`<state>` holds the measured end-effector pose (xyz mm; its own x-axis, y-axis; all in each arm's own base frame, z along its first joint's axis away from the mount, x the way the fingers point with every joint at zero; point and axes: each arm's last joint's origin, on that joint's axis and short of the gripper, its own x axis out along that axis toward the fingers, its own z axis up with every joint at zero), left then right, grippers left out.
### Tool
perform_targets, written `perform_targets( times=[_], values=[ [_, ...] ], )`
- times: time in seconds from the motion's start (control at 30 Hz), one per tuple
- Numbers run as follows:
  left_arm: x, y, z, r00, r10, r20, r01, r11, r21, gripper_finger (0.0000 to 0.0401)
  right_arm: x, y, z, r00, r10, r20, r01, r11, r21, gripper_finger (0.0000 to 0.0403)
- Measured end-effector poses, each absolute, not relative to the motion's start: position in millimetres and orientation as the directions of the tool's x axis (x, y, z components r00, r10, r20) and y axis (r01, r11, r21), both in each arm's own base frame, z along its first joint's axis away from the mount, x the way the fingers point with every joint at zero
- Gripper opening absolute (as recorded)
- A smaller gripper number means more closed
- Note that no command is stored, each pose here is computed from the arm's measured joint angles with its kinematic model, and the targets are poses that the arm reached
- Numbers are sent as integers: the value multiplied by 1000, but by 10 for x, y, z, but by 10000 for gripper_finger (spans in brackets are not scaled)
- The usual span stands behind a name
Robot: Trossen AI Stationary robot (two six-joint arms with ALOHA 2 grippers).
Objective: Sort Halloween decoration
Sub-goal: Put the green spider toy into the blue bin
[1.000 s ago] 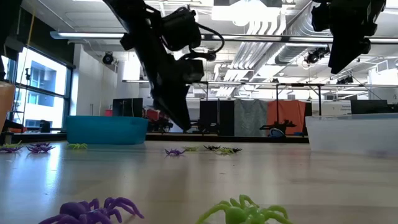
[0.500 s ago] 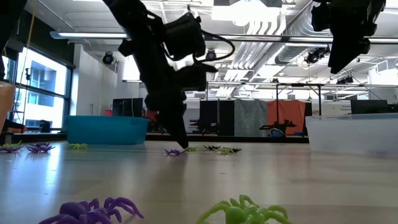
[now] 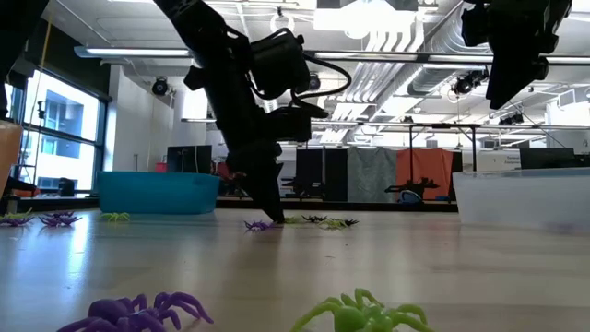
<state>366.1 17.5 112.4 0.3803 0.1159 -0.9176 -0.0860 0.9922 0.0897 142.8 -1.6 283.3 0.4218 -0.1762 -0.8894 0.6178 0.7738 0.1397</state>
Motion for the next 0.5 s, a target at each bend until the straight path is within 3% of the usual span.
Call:
perform_targets(
  times=[0.2, 0.5],
  values=[
    [3652, 171, 1114, 373, 102, -922, -93, 993, 72, 121, 1428, -16, 2832, 421, -176, -890, 618, 774, 139, 162],
    [3641, 153, 1108, 363, 48, -930, -100, 995, 12, 9, 1428, -16, 2833, 422, -177, -889, 618, 774, 139, 162]
  ],
)
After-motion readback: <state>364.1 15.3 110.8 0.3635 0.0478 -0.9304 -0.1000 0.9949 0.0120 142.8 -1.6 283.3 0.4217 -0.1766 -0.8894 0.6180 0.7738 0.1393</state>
